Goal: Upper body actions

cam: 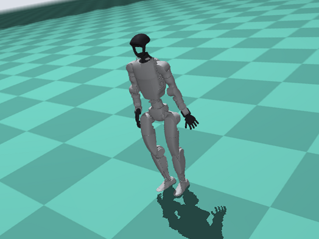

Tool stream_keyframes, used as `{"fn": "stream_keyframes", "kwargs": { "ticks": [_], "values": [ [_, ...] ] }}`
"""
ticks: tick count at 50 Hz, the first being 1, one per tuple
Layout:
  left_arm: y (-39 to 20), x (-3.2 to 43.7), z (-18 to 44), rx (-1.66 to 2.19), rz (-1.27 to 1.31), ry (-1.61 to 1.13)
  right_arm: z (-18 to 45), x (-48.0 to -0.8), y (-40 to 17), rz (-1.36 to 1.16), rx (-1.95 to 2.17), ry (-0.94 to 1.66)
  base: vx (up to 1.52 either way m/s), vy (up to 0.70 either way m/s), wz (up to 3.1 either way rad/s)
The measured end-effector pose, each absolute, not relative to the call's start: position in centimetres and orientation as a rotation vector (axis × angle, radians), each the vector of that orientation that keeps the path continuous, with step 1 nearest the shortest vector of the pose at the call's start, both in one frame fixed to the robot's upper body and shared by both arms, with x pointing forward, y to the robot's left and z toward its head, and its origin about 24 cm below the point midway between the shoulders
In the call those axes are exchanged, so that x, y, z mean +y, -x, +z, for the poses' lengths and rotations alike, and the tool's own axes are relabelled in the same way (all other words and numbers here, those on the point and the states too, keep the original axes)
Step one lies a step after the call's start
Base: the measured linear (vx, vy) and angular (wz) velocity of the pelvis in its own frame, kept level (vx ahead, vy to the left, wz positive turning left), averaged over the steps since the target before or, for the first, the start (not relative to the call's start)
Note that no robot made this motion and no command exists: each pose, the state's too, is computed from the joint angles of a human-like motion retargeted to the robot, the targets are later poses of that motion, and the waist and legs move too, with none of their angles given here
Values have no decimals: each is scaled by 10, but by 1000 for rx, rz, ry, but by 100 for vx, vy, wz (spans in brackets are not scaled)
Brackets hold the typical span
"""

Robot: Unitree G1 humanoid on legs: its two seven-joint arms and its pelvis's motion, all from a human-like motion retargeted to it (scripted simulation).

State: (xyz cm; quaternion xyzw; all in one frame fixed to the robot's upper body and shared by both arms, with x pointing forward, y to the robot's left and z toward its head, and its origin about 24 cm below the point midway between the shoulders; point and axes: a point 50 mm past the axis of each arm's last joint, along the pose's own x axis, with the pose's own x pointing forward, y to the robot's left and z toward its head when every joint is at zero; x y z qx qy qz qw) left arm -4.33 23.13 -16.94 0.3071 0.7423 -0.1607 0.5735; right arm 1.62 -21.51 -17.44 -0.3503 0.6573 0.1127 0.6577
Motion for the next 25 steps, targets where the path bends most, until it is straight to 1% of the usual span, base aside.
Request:
{"fn": "stream_keyframes", "kwargs": {
  "ticks": [6,12,18,25],
  "values": [
    [13,228,-173,1629,-384,-800,-176,-202,-46,285,1356,810,-8,-8,-2],
    [-9,222,-175,1534,-401,-832,-176,-198,-56,310,1308,808,-6,-5,-5],
    [-11,217,-176,1514,-426,-839,-176,-201,-43,306,1371,800,0,0,0],
    [9,217,-176,1593,-468,-823,-176,-207,-12,288,1505,737,0,0,0]
  ]
}}
